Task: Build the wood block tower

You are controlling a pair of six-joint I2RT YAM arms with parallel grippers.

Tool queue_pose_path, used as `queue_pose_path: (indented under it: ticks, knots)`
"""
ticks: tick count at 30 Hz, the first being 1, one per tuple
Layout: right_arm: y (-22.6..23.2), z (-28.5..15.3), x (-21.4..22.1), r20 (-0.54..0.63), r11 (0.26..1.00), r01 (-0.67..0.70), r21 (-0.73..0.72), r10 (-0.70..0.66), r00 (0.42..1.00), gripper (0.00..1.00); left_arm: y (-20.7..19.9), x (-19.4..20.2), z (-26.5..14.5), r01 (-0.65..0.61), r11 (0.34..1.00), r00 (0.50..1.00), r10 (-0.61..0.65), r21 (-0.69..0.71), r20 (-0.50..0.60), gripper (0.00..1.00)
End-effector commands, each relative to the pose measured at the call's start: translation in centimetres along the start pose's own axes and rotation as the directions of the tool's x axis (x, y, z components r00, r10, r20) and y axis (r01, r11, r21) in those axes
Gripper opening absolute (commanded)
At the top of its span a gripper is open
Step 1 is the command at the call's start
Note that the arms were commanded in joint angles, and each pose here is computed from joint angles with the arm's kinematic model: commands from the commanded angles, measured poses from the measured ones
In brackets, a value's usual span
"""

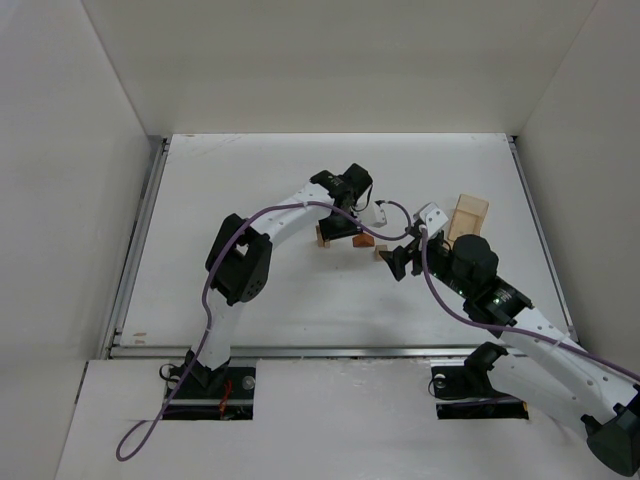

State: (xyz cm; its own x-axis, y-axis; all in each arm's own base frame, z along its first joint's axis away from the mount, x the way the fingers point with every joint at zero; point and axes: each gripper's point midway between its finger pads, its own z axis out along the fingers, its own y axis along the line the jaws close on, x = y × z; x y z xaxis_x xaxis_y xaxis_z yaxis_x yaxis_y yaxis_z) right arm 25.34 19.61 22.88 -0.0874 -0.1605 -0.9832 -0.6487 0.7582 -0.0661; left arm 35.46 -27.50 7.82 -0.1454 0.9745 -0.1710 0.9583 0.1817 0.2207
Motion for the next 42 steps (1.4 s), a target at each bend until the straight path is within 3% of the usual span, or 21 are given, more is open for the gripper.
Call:
queue_pose_path:
  ticks: [1,10,34,42]
  knots:
    - [0.1,0.1,-1.2,0.044,1.000,-0.009,-0.003,0.009,0.999,0.86,-0.4,0.3,-0.1,-0.013,1.000,1.000,0.013,0.018,-0.007,0.34]
    - [0.1,0.2,-0.9,0.035,1.000,-0.009,-0.003,0.009,0.999,0.86,0.0,-0.1,-0.5,-0.012,1.000,1.000,0.012,0.007,0.008,0.43]
    - [0.2,0.8,0.1,-0.002,1.000,-0.011,-0.006,0.011,1.000,0.86,1.4,-1.3,-1.7,0.003,0.999,0.999,-0.001,-0.042,0.039,0.47]
    - [0.3,1.0,0.4,-0.010,1.000,-0.012,-0.015,0.012,1.000,0.86,1.5,-2.2,-4.0,0.030,0.999,0.995,-0.029,-0.012,0.092,0.52]
